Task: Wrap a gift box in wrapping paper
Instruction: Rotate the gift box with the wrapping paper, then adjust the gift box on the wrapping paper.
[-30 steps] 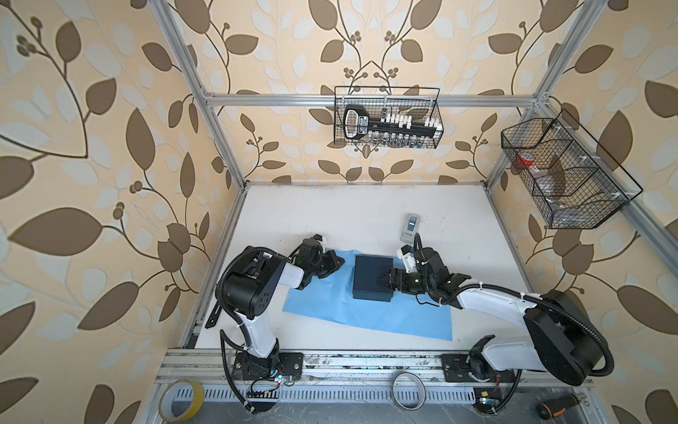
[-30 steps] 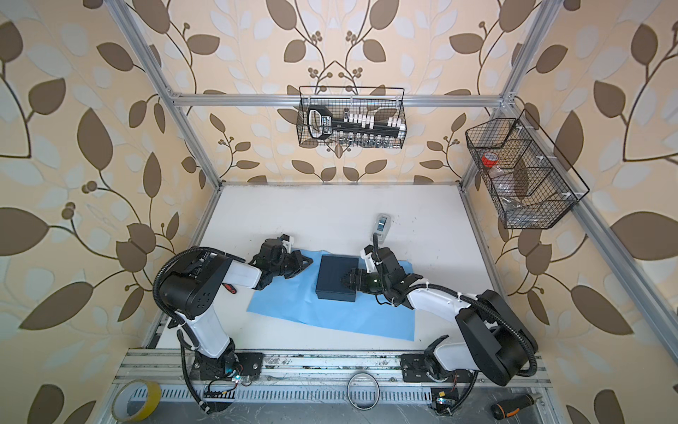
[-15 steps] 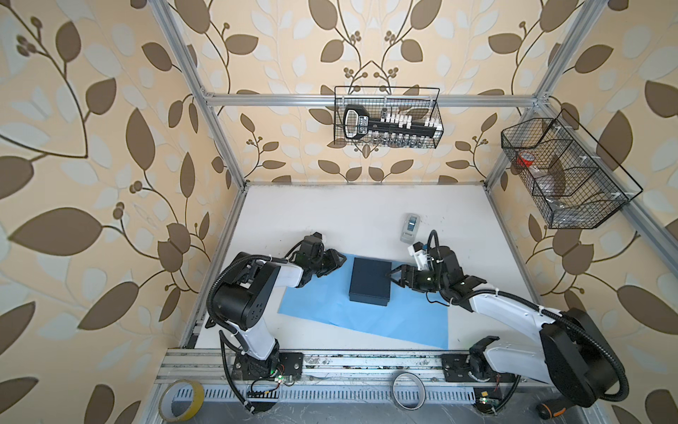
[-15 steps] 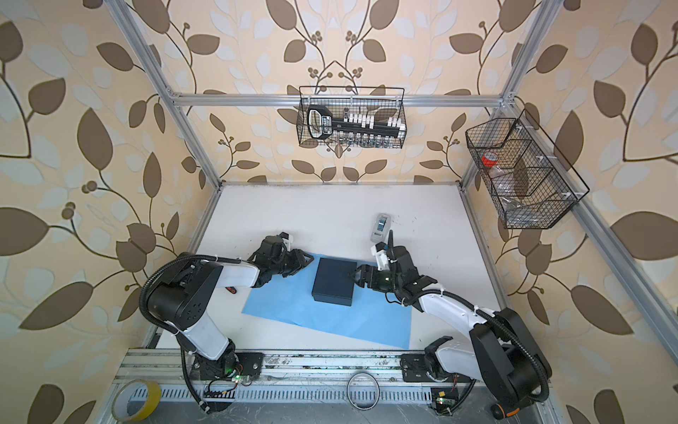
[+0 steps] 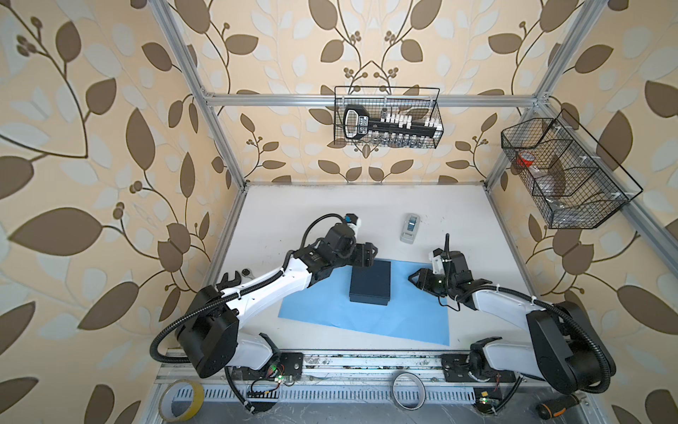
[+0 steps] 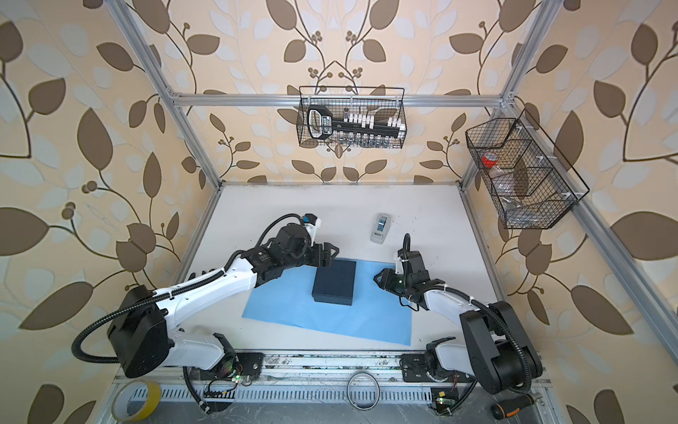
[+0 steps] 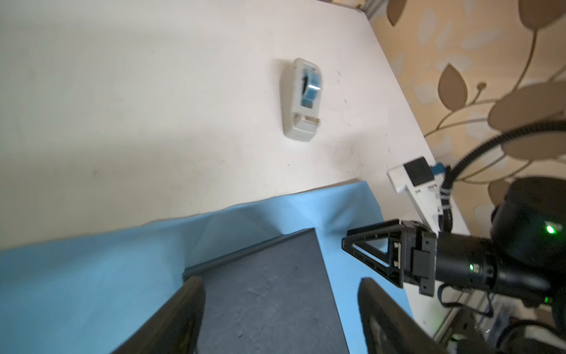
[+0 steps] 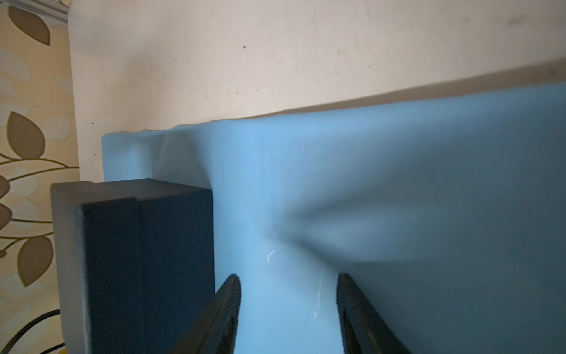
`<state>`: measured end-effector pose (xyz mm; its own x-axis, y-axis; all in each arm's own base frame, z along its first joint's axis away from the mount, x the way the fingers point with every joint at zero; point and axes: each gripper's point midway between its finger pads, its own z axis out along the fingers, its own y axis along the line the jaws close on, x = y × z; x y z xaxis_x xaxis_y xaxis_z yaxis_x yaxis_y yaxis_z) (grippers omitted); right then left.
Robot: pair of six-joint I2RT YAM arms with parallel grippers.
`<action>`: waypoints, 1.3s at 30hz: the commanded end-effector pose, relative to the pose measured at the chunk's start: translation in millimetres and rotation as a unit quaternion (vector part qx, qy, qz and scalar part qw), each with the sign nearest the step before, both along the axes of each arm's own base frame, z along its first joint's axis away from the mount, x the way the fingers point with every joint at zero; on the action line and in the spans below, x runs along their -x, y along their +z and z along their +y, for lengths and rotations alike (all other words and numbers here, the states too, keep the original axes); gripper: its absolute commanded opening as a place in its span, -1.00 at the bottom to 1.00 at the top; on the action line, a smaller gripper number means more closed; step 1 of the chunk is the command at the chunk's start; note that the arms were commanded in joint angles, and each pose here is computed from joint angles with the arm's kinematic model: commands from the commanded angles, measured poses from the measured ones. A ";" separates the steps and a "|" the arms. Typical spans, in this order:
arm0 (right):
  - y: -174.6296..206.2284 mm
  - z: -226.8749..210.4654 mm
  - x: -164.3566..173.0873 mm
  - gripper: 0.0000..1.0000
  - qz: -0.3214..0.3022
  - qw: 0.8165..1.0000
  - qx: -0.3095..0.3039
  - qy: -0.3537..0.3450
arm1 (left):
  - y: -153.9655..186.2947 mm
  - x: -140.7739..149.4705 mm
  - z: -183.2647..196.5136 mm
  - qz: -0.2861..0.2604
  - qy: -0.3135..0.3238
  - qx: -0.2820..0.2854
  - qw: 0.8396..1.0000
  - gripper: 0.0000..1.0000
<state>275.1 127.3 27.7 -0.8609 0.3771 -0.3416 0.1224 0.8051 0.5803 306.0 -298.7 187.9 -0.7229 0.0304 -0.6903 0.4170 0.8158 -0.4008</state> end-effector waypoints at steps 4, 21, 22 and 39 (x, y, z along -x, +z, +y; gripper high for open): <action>-19.5 -19.9 5.6 0.00 0.016 0.999 0.028 -0.027 | -46.9 4.4 -42.9 -0.017 -0.116 -0.189 0.975 0.71; -21.7 -20.5 2.5 -0.06 0.018 0.999 0.023 -0.024 | -117.1 6.1 -69.1 0.069 -0.247 -0.319 0.913 0.36; -21.6 -20.7 2.3 -0.06 0.018 0.999 0.023 -0.024 | -116.4 8.3 -69.3 0.071 -0.250 -0.315 0.913 0.32; -14.0 -11.7 -12.1 -0.06 0.009 1.000 0.012 -0.002 | -66.4 -8.6 -72.0 0.024 -0.161 -0.252 0.954 0.47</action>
<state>294.2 118.4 27.0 -0.8345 0.3973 -0.3818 0.1104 0.7993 0.5907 305.7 -373.4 72.0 -0.6369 0.6697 -0.3819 0.7287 0.6847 -0.0148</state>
